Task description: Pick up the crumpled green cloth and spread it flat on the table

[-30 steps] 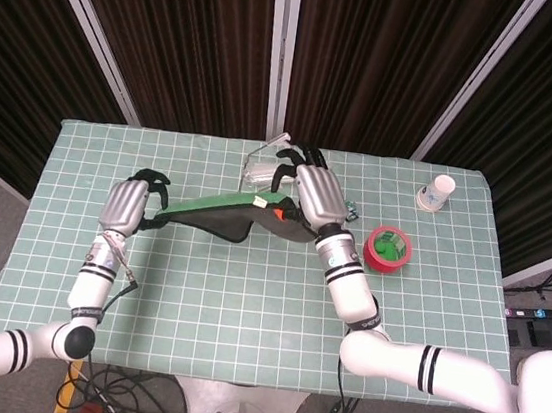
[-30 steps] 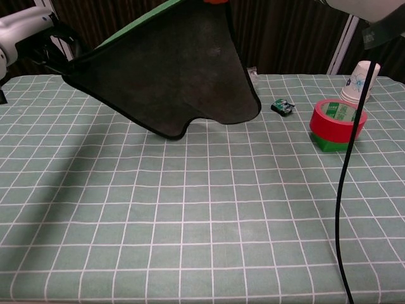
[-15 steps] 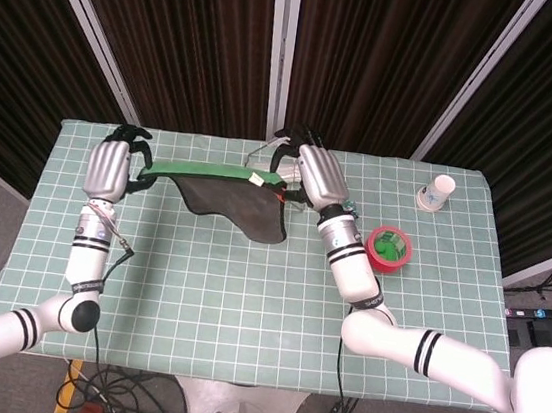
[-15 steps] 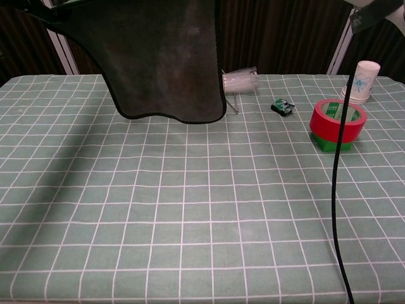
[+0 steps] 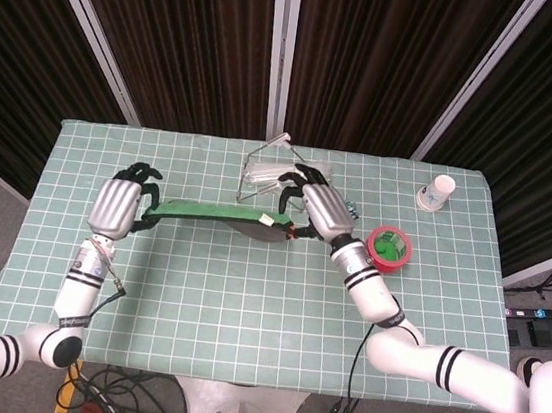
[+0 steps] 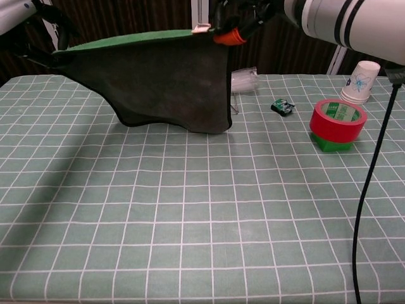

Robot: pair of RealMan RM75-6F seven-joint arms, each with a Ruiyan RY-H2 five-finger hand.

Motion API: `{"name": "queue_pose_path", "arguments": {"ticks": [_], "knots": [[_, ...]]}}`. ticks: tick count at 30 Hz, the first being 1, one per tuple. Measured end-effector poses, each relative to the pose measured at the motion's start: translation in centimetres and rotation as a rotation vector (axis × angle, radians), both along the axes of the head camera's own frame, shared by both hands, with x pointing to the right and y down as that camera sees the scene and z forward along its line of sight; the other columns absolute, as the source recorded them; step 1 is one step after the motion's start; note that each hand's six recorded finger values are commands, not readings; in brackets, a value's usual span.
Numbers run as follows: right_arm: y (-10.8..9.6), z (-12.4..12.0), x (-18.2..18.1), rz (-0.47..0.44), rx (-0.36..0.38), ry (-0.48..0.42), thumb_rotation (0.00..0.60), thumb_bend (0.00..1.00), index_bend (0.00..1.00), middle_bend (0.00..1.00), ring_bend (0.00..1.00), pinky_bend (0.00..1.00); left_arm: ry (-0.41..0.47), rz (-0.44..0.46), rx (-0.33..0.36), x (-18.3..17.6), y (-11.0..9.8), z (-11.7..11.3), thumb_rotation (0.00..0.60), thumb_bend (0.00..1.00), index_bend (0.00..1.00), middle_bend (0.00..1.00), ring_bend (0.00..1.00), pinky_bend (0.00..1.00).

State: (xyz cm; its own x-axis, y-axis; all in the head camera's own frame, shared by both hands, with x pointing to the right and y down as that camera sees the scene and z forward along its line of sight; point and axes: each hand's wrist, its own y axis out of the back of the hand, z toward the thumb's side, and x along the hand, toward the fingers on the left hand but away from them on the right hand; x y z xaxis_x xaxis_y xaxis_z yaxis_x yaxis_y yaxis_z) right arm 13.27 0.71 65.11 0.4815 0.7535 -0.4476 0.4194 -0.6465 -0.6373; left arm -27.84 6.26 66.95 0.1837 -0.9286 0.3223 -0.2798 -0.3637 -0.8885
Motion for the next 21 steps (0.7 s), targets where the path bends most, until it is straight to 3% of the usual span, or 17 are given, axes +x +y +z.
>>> {"name": "queue_pose_path", "arguments": {"ticks": [7,17,21], "knots": [[3.4,1.2,0.9,-0.084,-0.05,0.02,0.6,0.57,0.7,0.2,0.0,0.0,-0.064,0.136,-0.103,1.0,3.5,0.5,0.6,0.48,0.69,0.34,0.19,0.3],[8.1,2.9,1.4,-0.185,-0.084,0.039,0.6,0.57,0.7,0.2,0.0,0.0,-0.166,0.271,-0.21,1.7,6.7,2.1,0.6,0.43,0.66,0.33,0.19,0.3],[9.7,3.3,1.4,-0.224,-0.078,0.045,0.6,0.57,0.7,0.2,0.0,0.0,-0.19,0.303,-0.25,1.8,7.7,2.7,0.6,0.38,0.58,0.31,0.19,0.3]]}}
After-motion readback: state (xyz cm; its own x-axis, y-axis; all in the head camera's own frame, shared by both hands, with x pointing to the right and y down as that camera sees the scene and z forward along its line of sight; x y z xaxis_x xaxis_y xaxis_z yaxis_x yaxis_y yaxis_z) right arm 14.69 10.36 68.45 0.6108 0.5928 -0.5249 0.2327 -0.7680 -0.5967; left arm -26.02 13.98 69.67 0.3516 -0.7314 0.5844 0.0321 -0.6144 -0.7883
